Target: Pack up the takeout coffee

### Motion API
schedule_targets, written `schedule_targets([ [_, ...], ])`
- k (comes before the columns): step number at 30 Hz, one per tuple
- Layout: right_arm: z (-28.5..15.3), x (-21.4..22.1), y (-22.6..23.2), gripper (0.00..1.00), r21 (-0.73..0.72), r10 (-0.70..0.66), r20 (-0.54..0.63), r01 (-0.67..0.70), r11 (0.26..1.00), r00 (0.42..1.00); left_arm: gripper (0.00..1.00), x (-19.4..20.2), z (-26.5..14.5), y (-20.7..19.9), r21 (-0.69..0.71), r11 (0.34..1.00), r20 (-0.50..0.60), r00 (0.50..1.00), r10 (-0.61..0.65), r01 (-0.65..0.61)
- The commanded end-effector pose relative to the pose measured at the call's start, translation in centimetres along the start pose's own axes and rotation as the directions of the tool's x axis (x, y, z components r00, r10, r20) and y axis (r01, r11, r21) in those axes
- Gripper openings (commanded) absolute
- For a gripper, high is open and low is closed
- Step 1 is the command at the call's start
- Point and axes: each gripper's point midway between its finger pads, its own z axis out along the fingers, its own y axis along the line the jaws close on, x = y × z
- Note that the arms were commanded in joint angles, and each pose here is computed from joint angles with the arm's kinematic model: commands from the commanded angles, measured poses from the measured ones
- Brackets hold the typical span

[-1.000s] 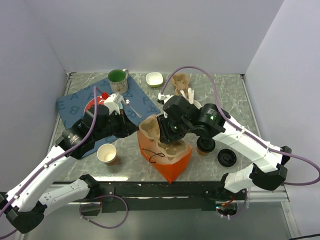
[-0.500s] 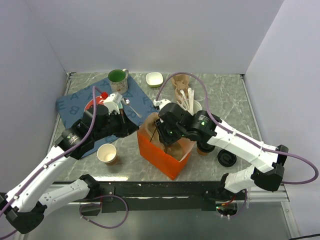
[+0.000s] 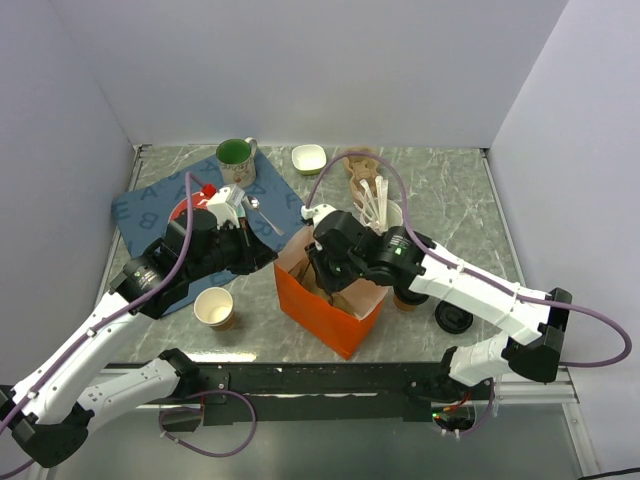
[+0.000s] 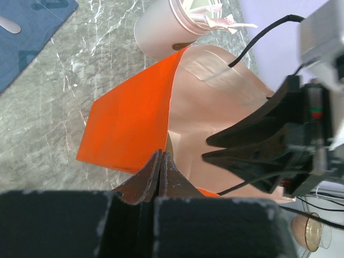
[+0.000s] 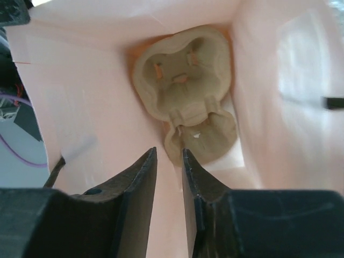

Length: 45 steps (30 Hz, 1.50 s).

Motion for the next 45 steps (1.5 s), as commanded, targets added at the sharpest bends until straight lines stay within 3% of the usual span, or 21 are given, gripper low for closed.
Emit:
schedule_targets([
  [1,1.0,-0.5,2.0,0.34,-0.090,0.041,0.034,-0.038,0.995,0.999,0.01,0.0,-0.2,-0.1,0.007,1.000,0.002,1.000,0.021,-0.021],
  [7,2.8,0.3,3.7,0.35,-0.177,0.094,0.019,-0.089,0.980,0.995,0.01,0.4,-0.7,-0.7,0.037,0.999,-0.015,1.000,-0.001,0.001],
  [16,5.2,1.3,2.3,0.41,-0.089,0.087,-0.019,-0.088,0.992,0.996,0.01,0.1,-0.8,-0.6,0.010,1.000,-0.029,1.000,-0.008,0.008],
  [23,-2.0,-5.1,3.9,0.54,-0.139,0.047,0.071,-0.037,0.990,0.996,0.02,-1.9,-1.2,-1.1,-0.030,0.999,-0.002,1.000,0.020,-0.020],
  [31,-7.9,-7.8,2.9,0.57,-0.127,0.121,0.167,-0.100,0.987,0.979,0.10,-2.4,-0.6,-1.0,-0.033,0.998,0.012,0.998,0.053,-0.053],
  [32,-8.8,-8.4,2.8,0.57,-0.132,0.133,0.193,-0.108,0.985,0.972,0.12,-2.7,-0.7,-1.4,-0.025,0.998,0.016,0.998,0.059,-0.058],
  [35,-11.2,-9.9,2.9,0.57,-0.156,0.143,0.256,-0.105,0.982,0.956,0.35,-3.9,-1.0,-1.6,-0.040,0.994,0.034,0.994,0.107,-0.106],
  [36,-11.7,-10.3,2.9,0.57,-0.160,0.141,0.272,-0.100,0.982,0.952,0.49,-4.1,-1.1,-1.5,-0.050,0.992,0.033,0.992,0.121,-0.119],
  [39,-13.8,-11.4,2.2,0.61,-0.154,0.131,0.342,-0.082,0.985,0.930,0.66,-4.7,0.0,-1.2,-0.072,0.979,0.018,0.981,0.193,-0.192],
  [45,-15.4,-11.7,0.7,0.62,-0.144,0.120,0.416,-0.065,0.987,0.901,0.67,-4.2,4.1,-2.4,0.008,0.955,-0.116,0.948,0.296,-0.297],
])
